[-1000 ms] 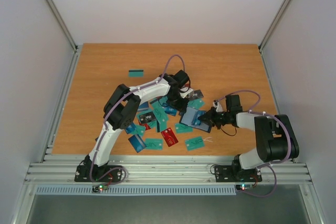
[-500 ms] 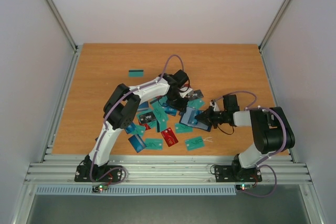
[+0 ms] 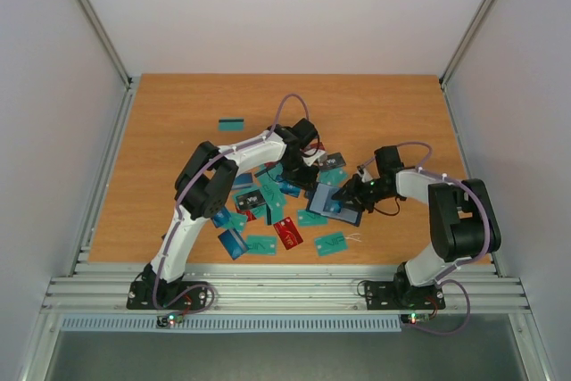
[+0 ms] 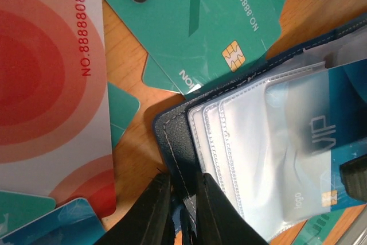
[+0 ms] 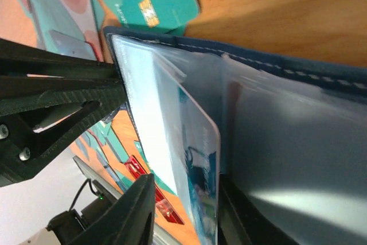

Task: Put the credit cards into the card holder

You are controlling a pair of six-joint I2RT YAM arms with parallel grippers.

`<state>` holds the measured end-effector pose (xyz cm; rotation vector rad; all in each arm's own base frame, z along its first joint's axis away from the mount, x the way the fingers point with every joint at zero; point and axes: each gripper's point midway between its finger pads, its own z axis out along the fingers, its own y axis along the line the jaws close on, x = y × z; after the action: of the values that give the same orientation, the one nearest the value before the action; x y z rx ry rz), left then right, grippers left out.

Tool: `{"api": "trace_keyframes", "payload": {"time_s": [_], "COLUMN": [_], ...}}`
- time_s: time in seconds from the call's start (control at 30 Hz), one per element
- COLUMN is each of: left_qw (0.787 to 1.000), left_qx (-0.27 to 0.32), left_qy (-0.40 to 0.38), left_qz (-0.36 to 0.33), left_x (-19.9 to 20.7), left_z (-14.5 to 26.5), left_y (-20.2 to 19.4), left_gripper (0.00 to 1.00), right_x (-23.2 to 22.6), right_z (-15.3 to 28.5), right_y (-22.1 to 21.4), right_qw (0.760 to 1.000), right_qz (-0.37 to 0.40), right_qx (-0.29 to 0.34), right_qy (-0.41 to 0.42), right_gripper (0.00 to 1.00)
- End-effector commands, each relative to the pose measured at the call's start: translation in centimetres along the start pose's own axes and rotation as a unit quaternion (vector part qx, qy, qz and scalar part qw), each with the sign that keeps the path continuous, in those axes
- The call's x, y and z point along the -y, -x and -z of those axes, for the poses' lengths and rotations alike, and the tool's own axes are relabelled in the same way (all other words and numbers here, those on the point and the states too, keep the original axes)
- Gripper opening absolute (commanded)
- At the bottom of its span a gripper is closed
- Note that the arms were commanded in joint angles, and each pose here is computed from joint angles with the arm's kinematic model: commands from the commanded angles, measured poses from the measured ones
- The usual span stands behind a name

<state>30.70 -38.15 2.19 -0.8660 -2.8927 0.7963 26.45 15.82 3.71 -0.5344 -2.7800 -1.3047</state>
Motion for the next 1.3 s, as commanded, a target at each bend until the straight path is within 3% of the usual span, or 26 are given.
{"api": "trace_keyframes", "payload": {"time_s": [0.0, 0.27, 0.6, 0.87, 1.27], "left_qw": [0.999, 0.999, 0.999, 0.999, 0.999], "left_qx": [-0.04, -0.039, -0.038, -0.036, -0.032], "left_qy": [0.005, -0.005, -0.012, -0.011, -0.011], "left_qz": [0.019, 0.02, 0.027, 0.024, 0.025], "left_x": [-1.5, -1.2, -1.0, -0.8, -0.7], "left_z": [-2.3, -2.4, -2.5, -2.2, -1.8], "left_y": [-2.1, -2.1, -2.2, -2.4, -2.4], "left_gripper": [0.14, 0.14, 0.13, 0.13, 0.13], "right_x": [1.2, 1.6, 0.7, 1.3, 0.9], "right_z": [1.0, 1.4, 0.8, 1.1, 2.5], "right_y": [-1.6, -2.1, -1.8, -1.4, -0.6], "right_qw": [0.997, 0.995, 0.992, 0.981, 0.977], "right_qz": [-0.015, -0.039, -0.04, -0.024, 0.005], "right_qx": [-0.031, -0.04, -0.046, -0.052, -0.01], "right_qy": [-0.064, -0.087, -0.107, -0.183, -0.213], "right_gripper": [0.33, 0.43, 0.44, 0.43, 0.42]}}
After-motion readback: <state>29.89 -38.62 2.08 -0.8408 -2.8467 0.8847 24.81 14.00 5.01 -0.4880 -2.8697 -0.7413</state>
